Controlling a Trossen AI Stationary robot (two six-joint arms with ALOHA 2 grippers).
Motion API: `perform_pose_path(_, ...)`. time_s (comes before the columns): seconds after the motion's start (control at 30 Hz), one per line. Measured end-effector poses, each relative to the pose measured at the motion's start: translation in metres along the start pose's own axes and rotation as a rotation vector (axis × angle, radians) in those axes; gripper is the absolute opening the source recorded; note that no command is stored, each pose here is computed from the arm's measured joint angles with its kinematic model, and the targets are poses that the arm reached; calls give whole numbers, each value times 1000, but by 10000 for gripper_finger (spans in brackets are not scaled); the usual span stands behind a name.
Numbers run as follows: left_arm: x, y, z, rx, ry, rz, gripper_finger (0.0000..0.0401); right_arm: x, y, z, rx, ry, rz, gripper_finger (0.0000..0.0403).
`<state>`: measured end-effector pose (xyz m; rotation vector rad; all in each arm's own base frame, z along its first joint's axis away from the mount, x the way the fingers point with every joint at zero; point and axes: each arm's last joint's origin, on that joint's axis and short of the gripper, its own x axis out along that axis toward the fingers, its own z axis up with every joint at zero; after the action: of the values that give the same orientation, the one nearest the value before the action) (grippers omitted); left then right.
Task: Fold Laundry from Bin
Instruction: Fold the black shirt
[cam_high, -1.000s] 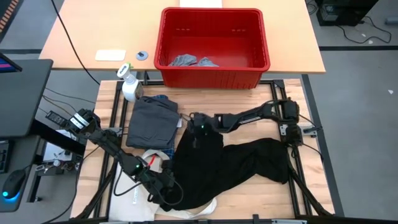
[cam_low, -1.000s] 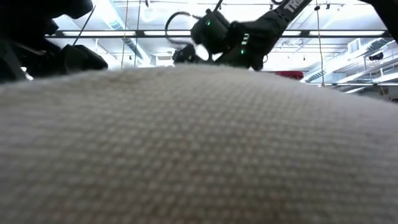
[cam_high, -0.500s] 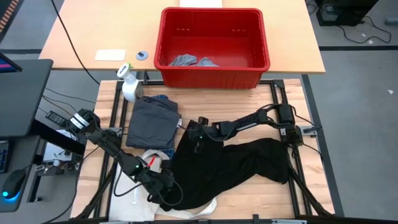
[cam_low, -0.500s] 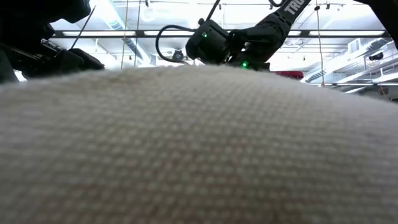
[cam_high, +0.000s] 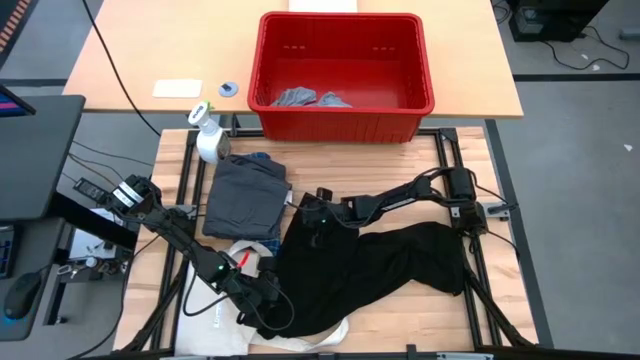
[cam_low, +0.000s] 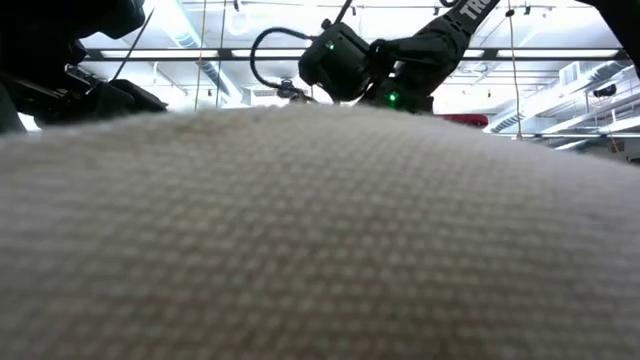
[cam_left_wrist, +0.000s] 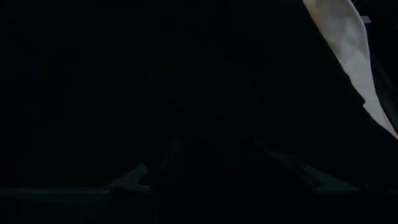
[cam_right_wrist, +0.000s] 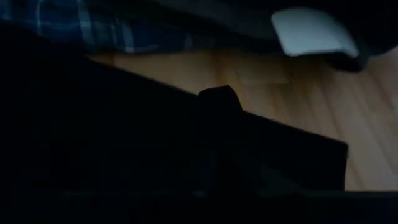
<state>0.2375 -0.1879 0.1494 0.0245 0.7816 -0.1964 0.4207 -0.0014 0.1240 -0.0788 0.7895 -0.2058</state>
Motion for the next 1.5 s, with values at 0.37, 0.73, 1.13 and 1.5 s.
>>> perform_pose_path(0.37, 0, 0, 0, -9, -2, -1, 189, -39, -16, 34, 152, -176, -306, 35)
perform_pose_path(0.73, 0, -1, -1, -14, -1, -3, 189, -11, -57, 14, 215, -65, -255, 24)
perform_pose_path(1.13, 0, -1, -1, -22, 4, -8, 189, -1, -81, -5, 242, 94, -77, 192)
perform_pose_path(1.5, -1, -3, -1, -33, 3, -14, 189, -83, -70, 14, 279, 234, -37, 224)
